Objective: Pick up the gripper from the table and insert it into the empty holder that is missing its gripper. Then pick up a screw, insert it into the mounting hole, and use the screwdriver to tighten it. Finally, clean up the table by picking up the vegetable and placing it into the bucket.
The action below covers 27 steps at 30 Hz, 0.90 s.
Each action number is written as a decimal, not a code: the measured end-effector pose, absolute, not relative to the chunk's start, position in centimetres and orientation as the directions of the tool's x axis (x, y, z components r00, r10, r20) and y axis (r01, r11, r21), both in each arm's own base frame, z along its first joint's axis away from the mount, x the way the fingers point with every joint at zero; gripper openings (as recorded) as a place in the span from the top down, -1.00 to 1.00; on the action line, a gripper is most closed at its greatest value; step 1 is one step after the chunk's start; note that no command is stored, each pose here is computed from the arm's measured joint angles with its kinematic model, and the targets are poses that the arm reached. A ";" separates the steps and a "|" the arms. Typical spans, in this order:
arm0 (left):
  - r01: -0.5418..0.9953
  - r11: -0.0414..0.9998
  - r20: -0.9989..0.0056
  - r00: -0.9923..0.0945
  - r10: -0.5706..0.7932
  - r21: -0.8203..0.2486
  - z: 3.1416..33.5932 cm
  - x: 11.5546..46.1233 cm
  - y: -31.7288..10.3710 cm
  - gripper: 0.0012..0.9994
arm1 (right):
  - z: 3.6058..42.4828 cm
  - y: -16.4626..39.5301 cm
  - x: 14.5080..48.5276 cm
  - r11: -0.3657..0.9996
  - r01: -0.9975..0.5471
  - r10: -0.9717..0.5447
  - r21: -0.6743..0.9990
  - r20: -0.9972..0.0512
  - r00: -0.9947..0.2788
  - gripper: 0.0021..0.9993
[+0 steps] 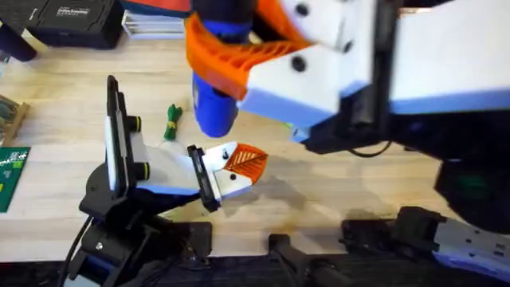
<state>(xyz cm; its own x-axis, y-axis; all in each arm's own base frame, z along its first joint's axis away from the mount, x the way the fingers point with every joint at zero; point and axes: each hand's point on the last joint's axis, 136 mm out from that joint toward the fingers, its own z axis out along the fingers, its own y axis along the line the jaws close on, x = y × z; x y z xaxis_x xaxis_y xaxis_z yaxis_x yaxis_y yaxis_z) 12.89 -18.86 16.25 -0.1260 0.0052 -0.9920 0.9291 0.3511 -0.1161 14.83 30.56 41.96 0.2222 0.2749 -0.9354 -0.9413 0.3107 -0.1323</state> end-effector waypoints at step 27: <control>0.924 0.364 -0.992 -0.123 0.005 -0.113 16.3 13.1 -18.8 0.99 | 12.2 10.5 35.8 0.243 -0.681 -0.963 -0.691 -0.255 -0.085 0.96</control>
<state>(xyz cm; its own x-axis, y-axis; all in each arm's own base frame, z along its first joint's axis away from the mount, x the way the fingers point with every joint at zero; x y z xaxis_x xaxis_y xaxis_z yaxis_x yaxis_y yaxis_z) 13.12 -18.78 16.25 -0.1228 0.0050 -0.9924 0.9245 0.3643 -0.1125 35.80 10.49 12.17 -0.0850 -0.9633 -0.2546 -0.6808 0.2428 -0.6911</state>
